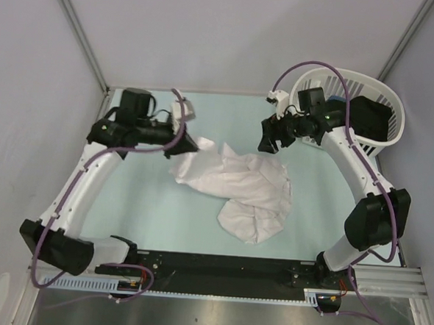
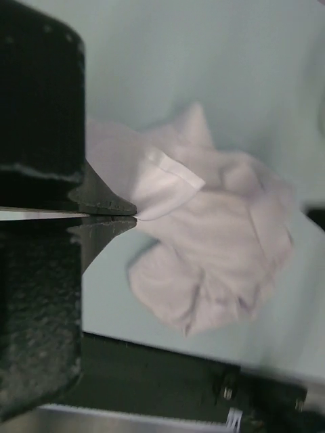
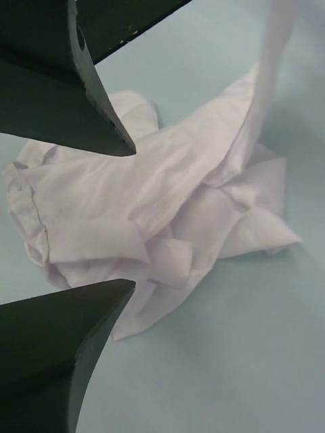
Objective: Fold and stack the long sleeve shirts
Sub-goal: Flatten the shirt out
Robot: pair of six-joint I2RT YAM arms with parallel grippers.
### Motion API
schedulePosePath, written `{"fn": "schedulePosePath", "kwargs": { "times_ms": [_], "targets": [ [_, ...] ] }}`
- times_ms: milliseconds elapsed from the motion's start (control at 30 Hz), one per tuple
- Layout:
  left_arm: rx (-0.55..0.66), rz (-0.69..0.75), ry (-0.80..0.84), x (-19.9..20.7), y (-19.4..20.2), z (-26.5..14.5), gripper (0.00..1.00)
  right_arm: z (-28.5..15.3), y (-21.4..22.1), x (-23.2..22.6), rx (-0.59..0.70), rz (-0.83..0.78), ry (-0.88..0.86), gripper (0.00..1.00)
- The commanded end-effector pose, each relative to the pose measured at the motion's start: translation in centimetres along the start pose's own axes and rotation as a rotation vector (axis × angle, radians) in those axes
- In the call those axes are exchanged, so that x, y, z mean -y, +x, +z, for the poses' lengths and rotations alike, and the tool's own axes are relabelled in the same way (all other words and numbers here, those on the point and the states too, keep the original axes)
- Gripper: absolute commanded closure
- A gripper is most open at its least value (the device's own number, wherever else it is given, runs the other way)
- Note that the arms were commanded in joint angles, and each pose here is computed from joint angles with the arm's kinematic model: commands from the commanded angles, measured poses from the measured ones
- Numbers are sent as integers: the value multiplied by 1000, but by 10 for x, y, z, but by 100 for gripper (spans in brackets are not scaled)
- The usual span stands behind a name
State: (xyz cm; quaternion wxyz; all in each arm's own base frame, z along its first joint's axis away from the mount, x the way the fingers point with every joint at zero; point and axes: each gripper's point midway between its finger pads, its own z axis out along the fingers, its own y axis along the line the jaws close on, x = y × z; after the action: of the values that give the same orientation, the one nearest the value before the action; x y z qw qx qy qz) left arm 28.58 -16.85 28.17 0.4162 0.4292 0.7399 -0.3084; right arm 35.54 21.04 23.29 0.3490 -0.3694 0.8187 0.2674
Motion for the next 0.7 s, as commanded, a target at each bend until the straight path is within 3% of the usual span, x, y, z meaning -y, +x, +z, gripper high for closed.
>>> {"fn": "schedulePosePath", "kwargs": {
  "times_ms": [0, 67, 167, 200, 400, 533, 667],
  "targets": [
    [191, 240, 279, 121, -89, -8, 100, 0, 14, -3, -15, 80, -52, 17],
    [250, 287, 332, 141, -114, -3, 100, -6, 3, -9, 7, 61, -81, 13],
    [315, 294, 319, 139, -148, -8, 100, -23, 0, -21, 48, -15, -112, 8],
    [329, 315, 271, 132, -157, -9, 100, -40, -5, -31, 95, -63, -108, 1],
    [416, 234, 20, 90, -189, -11, 100, -54, 4, -60, 258, -264, -110, 0],
    [476, 124, -192, 56, -206, -22, 100, -52, -3, -84, 290, -348, -145, 0],
    [514, 86, -267, 44, -215, -28, 100, -45, -12, -104, 328, -422, -175, 0]
  ]
}}
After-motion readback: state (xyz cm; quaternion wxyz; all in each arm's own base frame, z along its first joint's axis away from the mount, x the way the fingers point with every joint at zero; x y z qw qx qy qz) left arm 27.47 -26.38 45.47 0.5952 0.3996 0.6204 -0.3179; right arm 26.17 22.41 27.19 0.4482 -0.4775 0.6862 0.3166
